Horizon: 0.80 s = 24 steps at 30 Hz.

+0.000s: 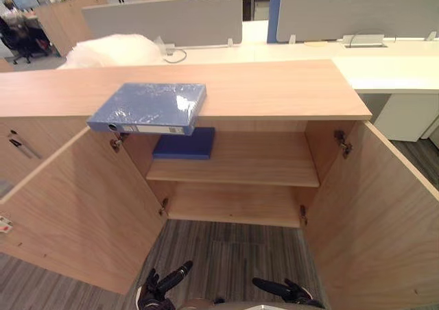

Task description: Walk over to the cabinet, pick up the folder, carry it to the office cabinet, place the folder inside the office cabinet, then close the office cabinet door

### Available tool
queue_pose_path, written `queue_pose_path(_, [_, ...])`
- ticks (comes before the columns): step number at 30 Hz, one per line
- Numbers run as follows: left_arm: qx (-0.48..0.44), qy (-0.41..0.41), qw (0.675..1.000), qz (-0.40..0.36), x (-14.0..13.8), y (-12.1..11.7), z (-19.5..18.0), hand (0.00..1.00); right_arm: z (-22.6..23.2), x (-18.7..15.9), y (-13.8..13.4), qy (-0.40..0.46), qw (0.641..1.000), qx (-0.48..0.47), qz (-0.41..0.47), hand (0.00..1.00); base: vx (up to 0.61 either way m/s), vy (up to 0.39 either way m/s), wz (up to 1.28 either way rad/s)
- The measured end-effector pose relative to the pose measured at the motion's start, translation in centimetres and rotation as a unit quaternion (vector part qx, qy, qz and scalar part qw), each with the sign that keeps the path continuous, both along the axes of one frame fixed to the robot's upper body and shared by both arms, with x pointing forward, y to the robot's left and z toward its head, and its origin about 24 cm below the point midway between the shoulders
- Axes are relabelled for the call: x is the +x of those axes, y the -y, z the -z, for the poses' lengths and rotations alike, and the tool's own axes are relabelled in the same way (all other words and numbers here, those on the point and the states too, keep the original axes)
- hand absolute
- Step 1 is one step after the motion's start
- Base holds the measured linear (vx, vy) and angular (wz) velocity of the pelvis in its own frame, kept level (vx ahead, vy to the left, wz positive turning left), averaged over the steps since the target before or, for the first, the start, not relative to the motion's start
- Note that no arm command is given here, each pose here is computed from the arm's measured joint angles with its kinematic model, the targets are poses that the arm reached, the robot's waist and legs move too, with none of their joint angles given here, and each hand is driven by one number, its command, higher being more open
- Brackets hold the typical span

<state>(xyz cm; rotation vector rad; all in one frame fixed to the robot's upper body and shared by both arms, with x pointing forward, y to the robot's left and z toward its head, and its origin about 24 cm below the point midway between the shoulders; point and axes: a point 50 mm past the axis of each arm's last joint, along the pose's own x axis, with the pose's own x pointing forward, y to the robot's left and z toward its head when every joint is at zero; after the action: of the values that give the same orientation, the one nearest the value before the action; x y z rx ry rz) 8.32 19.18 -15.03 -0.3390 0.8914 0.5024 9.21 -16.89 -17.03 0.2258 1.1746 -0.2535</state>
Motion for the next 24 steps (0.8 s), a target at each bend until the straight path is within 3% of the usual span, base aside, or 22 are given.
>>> queue_pose_path(3, [-0.002, 0.021, 1.0, 0.012, 0.1, 0.7, -0.6, 1.0, -0.1, -0.2, 1.2, -0.002, 1.0, -0.019, -0.007, 1.0, 0.06, 0.278, -0.17])
queue_pose_path(7, [-0.011, 0.059, 0.998, -0.019, 0.8, 0.4, -1.6, 1.0, -0.1, 0.2, 0.0, 0.004, 0.999, -0.01, -0.036, 1.0, 0.02, 0.11, -0.02])
queue_pose_path(13, [-0.028, 0.201, 0.979, -0.018, 5.8, 0.8, -5.8, 1.0, -0.3, 1.4, -3.7, 0.022, 0.993, 0.02, -0.113, 1.0, -0.07, -0.153, 0.17])
queue_pose_path(15, [-0.029, 0.226, 0.974, -0.007, 6.5, 1.1, -6.8, 1.0, -0.3, 1.2, -3.7, 0.02, 0.993, 0.019, -0.116, 1.0, 0.0, -0.206, 0.23])
queue_pose_path(19, [0.017, 0.294, 0.956, 0.017, 8.4, 0.5, -10.0, 1.0, -0.3, 1.1, -3.9, 0.017, 0.992, 0.021, -0.123, 1.0, 0.05, -0.232, 0.14])
queue_pose_path(24, [0.097, 0.32, 0.941, 0.05, 9.2, -0.4, -12.3, 1.0, -0.1, 0.6, -4.4, 0.009, 0.991, 0.027, -0.134, 1.0, 0.09, -0.099, 0.04])
